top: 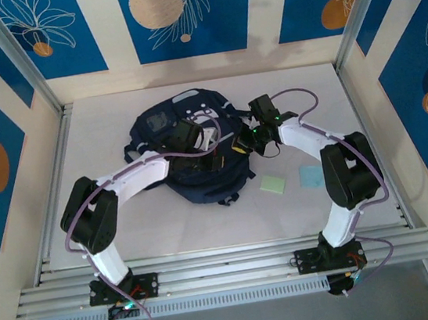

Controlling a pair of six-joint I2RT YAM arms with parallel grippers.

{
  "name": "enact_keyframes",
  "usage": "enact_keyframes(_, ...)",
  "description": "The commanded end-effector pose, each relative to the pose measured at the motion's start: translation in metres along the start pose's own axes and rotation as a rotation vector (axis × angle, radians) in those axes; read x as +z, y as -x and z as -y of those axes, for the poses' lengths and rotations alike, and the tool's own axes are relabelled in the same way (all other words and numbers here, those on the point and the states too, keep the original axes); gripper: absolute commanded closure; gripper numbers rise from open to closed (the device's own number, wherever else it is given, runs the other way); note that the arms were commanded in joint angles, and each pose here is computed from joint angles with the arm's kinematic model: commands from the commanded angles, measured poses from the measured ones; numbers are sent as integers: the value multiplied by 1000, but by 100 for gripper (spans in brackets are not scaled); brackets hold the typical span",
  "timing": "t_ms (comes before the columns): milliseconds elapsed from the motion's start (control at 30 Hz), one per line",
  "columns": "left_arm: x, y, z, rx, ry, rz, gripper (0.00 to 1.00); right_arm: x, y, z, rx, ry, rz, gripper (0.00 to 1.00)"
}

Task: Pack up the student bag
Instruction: Unzip the student bag at the top-center of the table.

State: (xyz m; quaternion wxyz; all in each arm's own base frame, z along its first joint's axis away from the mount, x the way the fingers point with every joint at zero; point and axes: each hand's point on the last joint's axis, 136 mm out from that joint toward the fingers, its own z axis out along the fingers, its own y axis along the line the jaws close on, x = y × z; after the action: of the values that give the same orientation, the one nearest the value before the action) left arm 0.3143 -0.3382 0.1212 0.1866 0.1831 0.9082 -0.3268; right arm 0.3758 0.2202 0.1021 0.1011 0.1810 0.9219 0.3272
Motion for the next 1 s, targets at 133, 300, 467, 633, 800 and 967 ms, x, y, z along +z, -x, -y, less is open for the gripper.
enact_keyframes(133, -29, -65, -18, -24, 108, -157, 100, -1, 30, -20, -45, 62, 116, 100)
enact_keyframes(300, -54, -101, -50, -47, 266, -225, 100, 0, 39, -19, -57, 41, 138, 100)
enact_keyframes(467, -81, -116, -89, -87, 417, -245, 100, -2, 44, -20, -84, 26, 152, 100)
enact_keyframes(633, -118, -110, -135, -130, 603, -196, 100, -7, 47, -22, -119, 21, 163, 100)
enact_keyframes(800, -150, -91, -176, -87, 844, -144, 97, -4, 45, -35, -185, 70, 139, 100)
enact_keyframes(967, -128, -65, -161, -84, 721, -69, 73, -10, 35, -59, -260, 164, 70, 100)
